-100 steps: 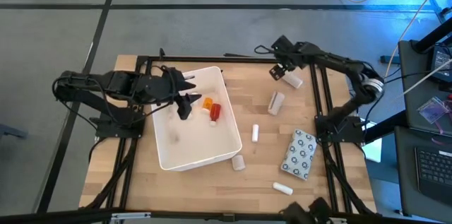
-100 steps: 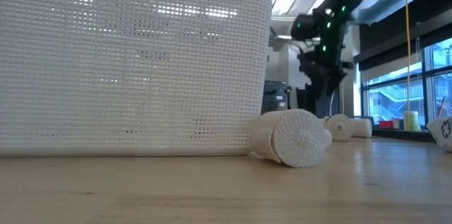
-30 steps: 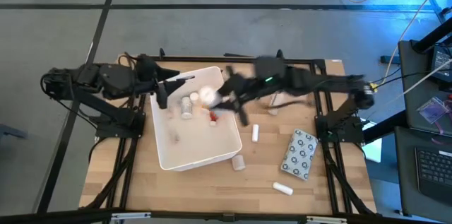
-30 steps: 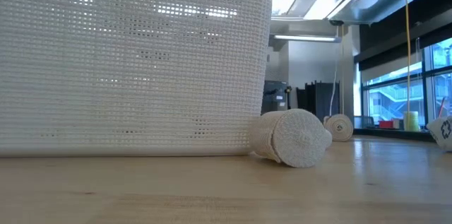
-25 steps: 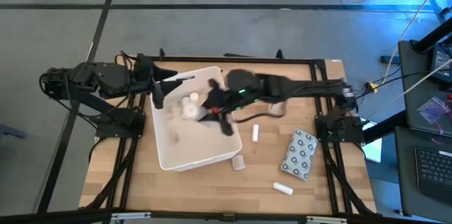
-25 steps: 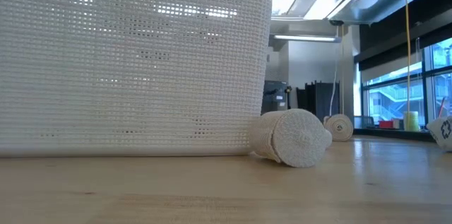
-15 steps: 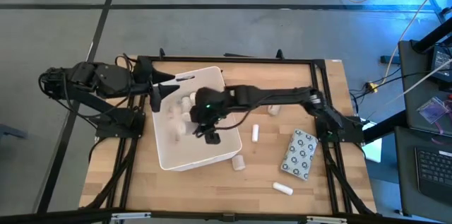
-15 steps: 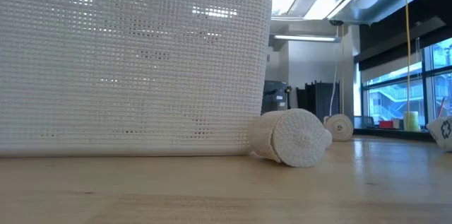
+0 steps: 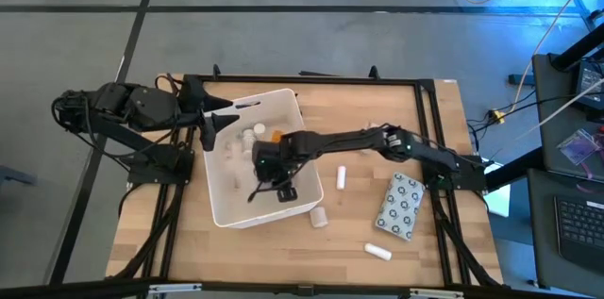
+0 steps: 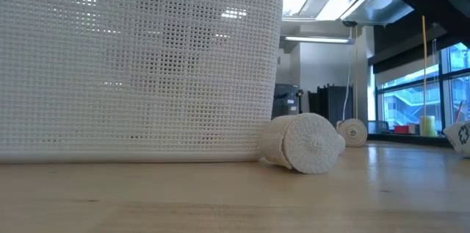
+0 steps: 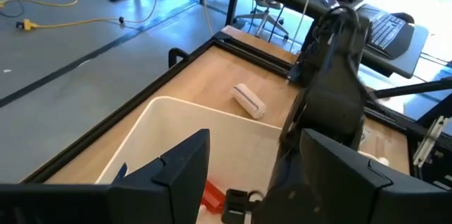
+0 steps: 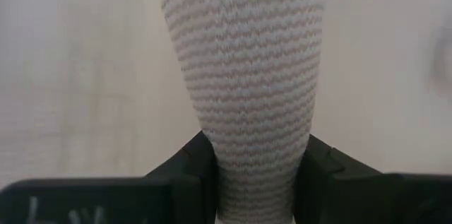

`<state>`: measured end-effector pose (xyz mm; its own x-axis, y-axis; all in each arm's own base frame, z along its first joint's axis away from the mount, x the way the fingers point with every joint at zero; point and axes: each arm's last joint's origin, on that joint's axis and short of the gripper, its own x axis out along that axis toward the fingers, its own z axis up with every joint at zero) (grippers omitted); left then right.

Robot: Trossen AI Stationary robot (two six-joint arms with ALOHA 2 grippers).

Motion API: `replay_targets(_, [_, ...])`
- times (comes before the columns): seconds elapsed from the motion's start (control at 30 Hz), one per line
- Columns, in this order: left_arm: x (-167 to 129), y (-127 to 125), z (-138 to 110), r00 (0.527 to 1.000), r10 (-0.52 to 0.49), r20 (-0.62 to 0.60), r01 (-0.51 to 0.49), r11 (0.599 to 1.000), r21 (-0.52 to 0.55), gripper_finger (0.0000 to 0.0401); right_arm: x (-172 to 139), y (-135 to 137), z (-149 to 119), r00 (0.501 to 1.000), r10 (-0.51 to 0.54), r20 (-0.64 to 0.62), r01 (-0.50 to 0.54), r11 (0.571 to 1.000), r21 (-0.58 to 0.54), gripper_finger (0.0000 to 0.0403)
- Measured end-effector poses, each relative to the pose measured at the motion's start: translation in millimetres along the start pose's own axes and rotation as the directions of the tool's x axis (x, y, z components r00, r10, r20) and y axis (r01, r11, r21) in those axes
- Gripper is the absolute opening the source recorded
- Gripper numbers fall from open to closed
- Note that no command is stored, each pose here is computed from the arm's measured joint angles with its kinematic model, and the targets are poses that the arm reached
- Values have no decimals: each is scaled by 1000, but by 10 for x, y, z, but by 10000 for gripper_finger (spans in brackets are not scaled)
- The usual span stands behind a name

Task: Pick & place medical supplies in basket/bin
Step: Put the top light brown bandage into the white bin

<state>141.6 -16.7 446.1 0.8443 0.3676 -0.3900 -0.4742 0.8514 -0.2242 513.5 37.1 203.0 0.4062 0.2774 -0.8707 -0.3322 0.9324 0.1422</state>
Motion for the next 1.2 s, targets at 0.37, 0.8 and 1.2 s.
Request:
replay_targets(0.37, [1, 0, -1, 1000, 1, 0, -1, 1000, 0, 214, 231, -39, -117, 996, 17, -86, -16, 1000, 17, 125])
replay_targets(0.8, [1, 0, -1, 1000, 1, 0, -1, 1000, -7, 214, 216, -22, -105, 994, 77, -74, -73, 995, 65, 273])
replay_targets(1.2, [2, -1, -1, 1000, 1, 0, -1, 1000, -8, 214, -568, 97, 193, 994, 35, 103, -43, 996, 82, 322])
